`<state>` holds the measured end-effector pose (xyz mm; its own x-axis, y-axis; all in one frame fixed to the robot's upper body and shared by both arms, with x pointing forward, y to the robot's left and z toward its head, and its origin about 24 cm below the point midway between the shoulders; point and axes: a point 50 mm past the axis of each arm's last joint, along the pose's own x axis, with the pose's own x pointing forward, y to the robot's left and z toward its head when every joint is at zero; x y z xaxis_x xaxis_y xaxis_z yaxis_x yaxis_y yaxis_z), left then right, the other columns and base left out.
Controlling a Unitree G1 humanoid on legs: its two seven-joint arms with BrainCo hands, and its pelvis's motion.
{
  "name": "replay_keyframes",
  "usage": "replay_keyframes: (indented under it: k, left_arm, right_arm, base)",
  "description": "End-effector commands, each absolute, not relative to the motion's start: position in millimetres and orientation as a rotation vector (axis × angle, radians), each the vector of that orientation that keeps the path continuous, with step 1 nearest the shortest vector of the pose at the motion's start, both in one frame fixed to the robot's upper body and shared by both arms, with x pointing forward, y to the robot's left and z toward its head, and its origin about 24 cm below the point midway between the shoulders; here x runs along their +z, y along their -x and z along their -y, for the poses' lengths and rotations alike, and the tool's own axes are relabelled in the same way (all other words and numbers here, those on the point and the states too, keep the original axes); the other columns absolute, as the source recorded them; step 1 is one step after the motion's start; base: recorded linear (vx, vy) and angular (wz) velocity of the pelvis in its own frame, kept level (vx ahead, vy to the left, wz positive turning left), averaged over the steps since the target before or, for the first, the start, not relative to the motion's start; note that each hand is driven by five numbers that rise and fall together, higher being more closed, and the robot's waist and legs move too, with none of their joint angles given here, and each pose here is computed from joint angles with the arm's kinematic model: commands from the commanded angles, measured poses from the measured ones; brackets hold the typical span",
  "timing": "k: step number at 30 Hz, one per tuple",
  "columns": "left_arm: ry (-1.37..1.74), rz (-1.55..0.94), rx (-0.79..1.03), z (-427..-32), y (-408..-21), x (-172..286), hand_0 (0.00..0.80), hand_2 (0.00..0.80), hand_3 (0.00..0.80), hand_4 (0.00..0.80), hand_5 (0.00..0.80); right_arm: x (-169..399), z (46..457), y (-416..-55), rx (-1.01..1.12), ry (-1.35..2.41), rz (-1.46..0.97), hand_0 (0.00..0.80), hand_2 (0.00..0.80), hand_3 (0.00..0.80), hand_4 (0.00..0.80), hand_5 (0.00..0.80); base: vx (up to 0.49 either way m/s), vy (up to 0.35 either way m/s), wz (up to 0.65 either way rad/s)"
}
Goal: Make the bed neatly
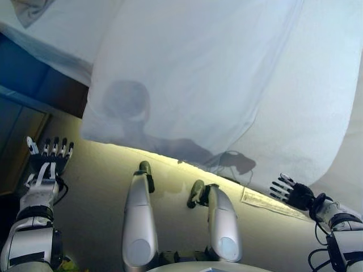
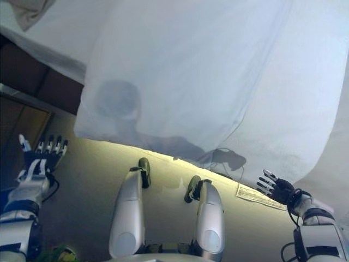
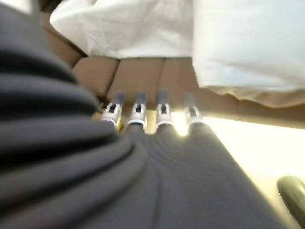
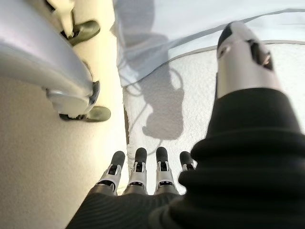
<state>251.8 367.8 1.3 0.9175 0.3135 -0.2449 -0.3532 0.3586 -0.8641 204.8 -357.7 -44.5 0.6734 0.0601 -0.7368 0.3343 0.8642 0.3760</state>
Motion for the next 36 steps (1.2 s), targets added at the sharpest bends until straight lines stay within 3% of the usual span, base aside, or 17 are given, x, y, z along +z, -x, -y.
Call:
replay_keyframes:
  k: [1, 8, 18, 22, 26, 33, 36]
  left_arm:
    - [1.061, -0.169, 0.475, -360, -229, -29, 0.0, 0.0, 0.0, 0.0, 0.0]
    - [0.702, -0.546, 0.506, -339, -175, -85, 0.0, 0.0, 0.0, 0.0, 0.0]
    - [0.129, -1.057, 0.462, -318, -97, -131, 0.0, 0.0, 0.0, 0.0, 0.0]
    - [0.107, -1.149, 0.41, -295, -85, -145, 0.0, 0.0, 0.0, 0.0, 0.0]
    - [0.168, -1.213, 0.319, -262, -80, -157, 0.0, 0.0, 0.0, 0.0, 0.0]
    - [0.1, -1.247, 0.014, -221, -92, -164, 0.0, 0.0, 0.0, 0.0, 0.0]
    - [0.117, -1.227, 0.026, -222, -97, -163, 0.0, 0.0, 0.0, 0.0, 0.0]
  right_arm:
    - [-60, 357, -185, -0.226, -0.564, -0.828, 0.0, 0.0, 0.0, 0.0, 0.0]
    - [-78, 342, -173, -0.267, -0.579, -0.679, 0.0, 0.0, 0.0, 0.0, 0.0]
    - [-118, 318, -118, -0.483, -0.737, -0.744, 0.0, 0.0, 0.0, 0.0, 0.0]
    - [-135, 296, -101, -0.656, -0.882, -0.703, 0.0, 0.0, 0.0, 0.0, 0.0]
    - [-154, 267, -78, -0.775, -0.916, -0.826, 0.0, 0.0, 0.0, 0.0, 0.0]
    - [-162, 243, -81, -0.699, -0.863, -0.958, 0.0, 0.0, 0.0, 0.0, 0.0]
    - [-160, 243, -87, -0.654, -0.831, -0.955, 0.0, 0.0, 0.0, 0.0, 0.0]
  base:
    - [-0.033, -0.107, -0.01]
    - [0.092, -0.091, 0.02]
    - [0.176, -0.06, -0.04]
    - [0.089, -0.026, -0.08]
    - [0.082, -0.025, -0.08]
    - [0.081, -0.003, -0.14]
    - [0.061, 0.013, -0.18]
